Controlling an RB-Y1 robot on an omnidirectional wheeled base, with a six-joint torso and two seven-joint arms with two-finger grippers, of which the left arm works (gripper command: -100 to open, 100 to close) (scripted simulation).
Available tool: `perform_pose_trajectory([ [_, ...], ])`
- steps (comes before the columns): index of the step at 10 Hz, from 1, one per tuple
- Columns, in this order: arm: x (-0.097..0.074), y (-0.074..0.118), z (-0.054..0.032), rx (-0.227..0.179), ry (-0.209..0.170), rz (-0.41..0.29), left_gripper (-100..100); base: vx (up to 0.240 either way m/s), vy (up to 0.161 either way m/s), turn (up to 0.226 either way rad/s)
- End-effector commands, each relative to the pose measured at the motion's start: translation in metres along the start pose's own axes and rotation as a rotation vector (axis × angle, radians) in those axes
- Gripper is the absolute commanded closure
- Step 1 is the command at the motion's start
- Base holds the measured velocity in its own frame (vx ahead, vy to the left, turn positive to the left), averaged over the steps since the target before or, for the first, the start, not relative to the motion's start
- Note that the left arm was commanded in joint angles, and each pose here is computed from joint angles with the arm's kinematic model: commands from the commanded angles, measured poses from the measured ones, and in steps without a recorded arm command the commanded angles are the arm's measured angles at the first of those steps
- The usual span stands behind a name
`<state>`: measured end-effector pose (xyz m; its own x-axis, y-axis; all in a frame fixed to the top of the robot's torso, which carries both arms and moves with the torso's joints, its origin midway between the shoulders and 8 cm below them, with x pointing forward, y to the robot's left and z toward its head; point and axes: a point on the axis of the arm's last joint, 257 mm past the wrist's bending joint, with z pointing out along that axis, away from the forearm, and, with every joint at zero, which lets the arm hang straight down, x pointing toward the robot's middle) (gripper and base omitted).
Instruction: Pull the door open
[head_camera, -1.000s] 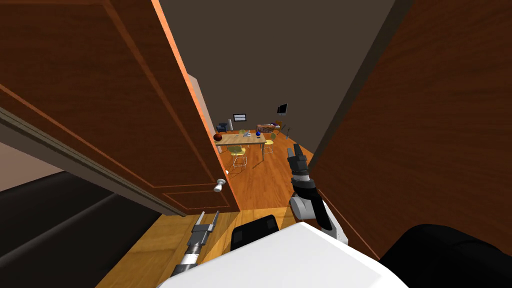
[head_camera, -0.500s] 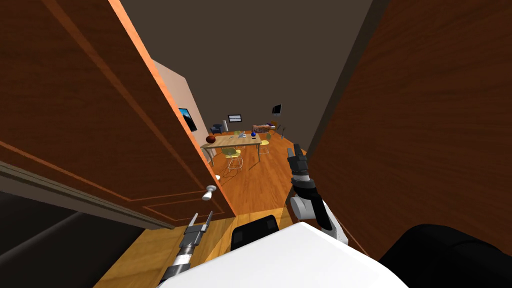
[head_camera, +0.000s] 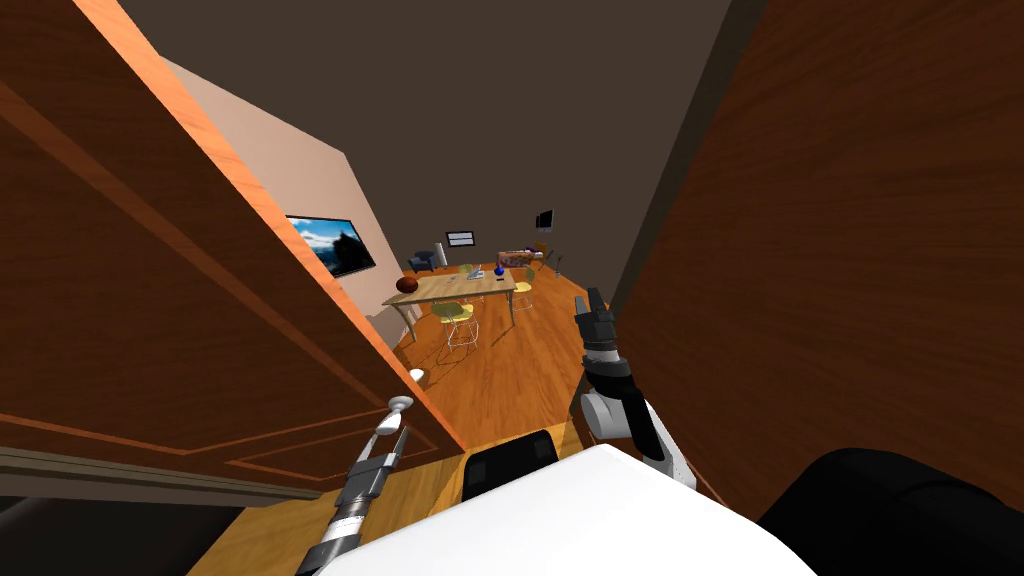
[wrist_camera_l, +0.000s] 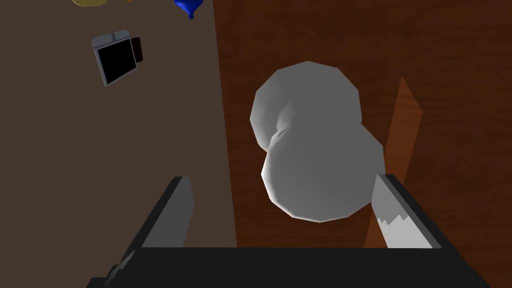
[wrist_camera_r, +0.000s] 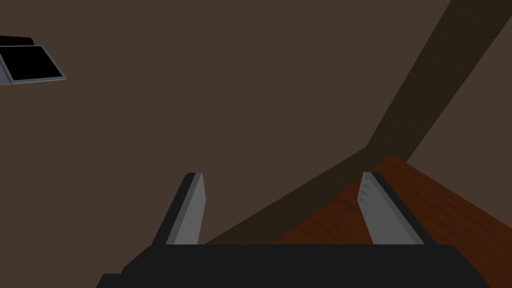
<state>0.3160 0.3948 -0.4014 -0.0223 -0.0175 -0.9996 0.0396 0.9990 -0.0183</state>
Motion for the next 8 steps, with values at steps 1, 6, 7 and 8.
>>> perform_pose_trajectory([
  [1, 0.0, 0.0, 0.0, 0.0, 0.0, 0.0, -100, 0.015, -0.016, -0.001],
  [6, 0.0, 0.0, 0.0, 0.0, 0.0, 0.0, 100, -0.009, 0.004, 0.007],
  [7, 0.0, 0.0, 0.0, 0.0, 0.0, 0.0, 100, 0.0, 0.0, 0.0],
  [8, -0.0021, 0.0014, -0.0071, 0.007, -0.005, 0.006, -100, -0.131, 0.019, 0.049],
])
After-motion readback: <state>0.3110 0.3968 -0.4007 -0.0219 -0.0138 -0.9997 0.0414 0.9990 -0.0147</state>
